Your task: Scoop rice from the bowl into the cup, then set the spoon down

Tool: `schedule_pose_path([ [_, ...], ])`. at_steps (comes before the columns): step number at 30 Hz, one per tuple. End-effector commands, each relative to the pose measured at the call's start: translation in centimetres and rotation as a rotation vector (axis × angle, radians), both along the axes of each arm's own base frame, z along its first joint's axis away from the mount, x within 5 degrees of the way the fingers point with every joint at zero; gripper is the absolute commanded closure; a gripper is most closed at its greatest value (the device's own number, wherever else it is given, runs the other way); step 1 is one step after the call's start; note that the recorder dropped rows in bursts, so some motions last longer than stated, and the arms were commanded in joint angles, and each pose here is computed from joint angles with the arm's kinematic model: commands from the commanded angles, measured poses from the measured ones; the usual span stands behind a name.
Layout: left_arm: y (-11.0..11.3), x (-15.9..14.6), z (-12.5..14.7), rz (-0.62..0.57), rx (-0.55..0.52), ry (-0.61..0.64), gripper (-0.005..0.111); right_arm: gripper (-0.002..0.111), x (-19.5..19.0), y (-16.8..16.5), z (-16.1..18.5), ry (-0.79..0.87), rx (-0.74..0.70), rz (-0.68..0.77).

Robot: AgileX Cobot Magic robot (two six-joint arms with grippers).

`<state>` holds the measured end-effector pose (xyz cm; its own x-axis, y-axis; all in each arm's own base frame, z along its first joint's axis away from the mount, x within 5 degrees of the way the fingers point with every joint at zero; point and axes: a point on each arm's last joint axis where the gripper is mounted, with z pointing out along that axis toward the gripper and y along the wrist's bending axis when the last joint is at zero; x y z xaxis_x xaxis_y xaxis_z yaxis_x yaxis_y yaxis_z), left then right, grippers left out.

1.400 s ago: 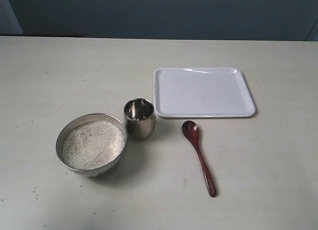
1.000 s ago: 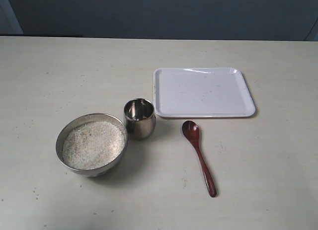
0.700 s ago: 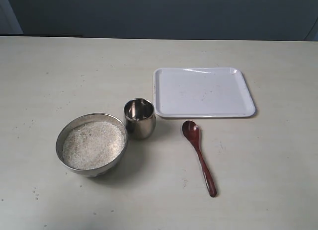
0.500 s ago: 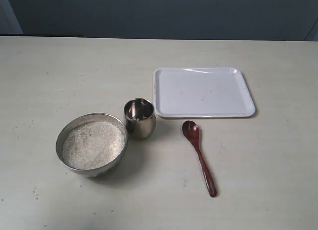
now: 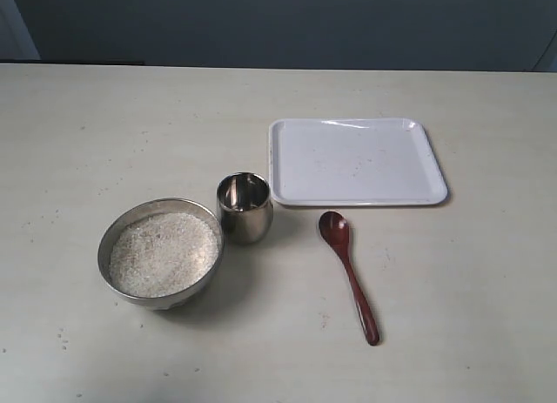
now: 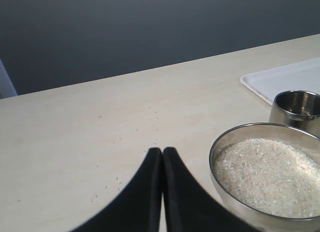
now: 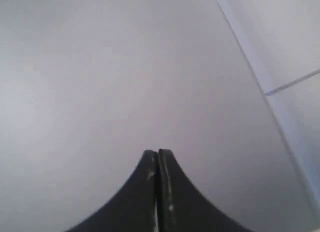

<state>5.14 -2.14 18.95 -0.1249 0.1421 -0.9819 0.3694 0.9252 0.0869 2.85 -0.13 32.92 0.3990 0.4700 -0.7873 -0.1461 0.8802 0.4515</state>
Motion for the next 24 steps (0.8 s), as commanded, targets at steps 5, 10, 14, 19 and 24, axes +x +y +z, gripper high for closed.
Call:
schedule_pose_path([
  [5, 0.0, 0.0, 0.2, 0.001, -0.01, -0.019, 0.106, 0.109, 4.0, -0.4, 5.7, 0.487, -0.328, -0.078],
  [10, 0.0, 0.0, 0.2, 0.001, -0.01, -0.019, 0.106, 0.109, 8.5, 2.7, 6.5, 0.7, -0.52, 0.335],
  [14, 0.0, 0.0, 0.2, 0.001, -0.01, -0.019, 0.106, 0.109, 11.0, 5.1, 5.0, 0.9, -0.519, 0.635],
  [19, 0.0, 0.0, 0.2, 0.001, -0.01, -0.019, 0.106, 0.109, 12.7, 8.1, 0.3, 1.281, -0.524, 0.885],
  [24, 0.0, 0.0, 0.2, 0.001, -0.01, -0.019, 0.106, 0.109, 13.7, 12.5, -4.0, 1.481, -0.552, 0.971],
])
